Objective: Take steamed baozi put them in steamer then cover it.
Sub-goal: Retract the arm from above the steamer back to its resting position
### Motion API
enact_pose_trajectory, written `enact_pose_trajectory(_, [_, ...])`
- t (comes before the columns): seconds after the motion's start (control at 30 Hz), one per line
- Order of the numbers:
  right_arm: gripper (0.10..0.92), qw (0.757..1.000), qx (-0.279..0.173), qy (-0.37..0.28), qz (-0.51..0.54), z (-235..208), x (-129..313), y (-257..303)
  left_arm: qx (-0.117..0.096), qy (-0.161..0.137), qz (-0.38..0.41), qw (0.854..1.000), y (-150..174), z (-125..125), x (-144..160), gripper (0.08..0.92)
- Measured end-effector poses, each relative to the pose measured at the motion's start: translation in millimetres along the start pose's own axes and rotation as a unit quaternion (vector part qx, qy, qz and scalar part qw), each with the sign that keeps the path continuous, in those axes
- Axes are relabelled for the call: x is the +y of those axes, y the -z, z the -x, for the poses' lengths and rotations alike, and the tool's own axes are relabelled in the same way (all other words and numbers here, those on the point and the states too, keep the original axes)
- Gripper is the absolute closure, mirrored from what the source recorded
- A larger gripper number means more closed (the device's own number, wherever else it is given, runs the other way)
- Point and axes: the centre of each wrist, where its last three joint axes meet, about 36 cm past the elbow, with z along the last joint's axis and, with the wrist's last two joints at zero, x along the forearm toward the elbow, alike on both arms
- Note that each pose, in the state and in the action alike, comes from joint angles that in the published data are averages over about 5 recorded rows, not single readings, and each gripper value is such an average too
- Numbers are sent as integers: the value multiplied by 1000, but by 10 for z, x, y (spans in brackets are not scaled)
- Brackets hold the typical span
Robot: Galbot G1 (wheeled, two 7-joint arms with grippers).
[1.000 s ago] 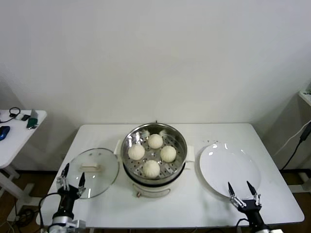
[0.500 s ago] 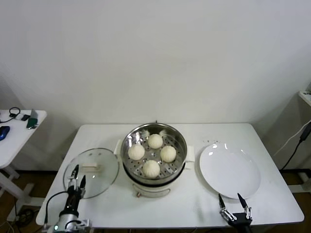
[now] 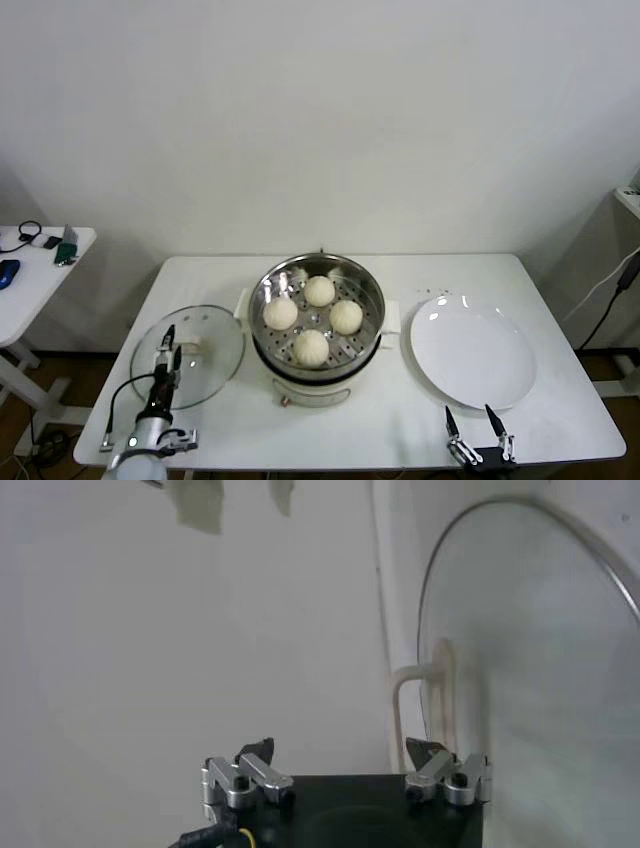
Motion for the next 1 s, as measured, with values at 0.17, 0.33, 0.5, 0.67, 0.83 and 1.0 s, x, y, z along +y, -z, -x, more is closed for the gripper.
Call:
enact_pose_trajectory(0.17, [200,1000,-3,-3,1,-45,21,4,4,-4,15,1000,-14,123,-56,177])
enact_pose_trajectory(0.33, [200,1000,-1,-4,3,-79,63,-16,6,-5,20,1000,-10,229,-91,177])
enact_pose_trajectory(0.5, [200,1000,1,-4,5,-98,102,-34,5,-9,20,1000,-14,303,-120,214])
enact_pose_trajectory(0.67, [200,1000,1,-6,4,-107,107,-40,2,-17,20,1000,-32,313,-143,356])
enact_pose_trajectory(0.83, [200,1000,1,-7,3,-108,98,-59,-3,-24,16,1000,-48,307,-156,494])
enact_pose_trajectory(1.0, [200,1000,0,-7,2,-115,99,-80,-7,-27,8,1000,-51,299,-158,642])
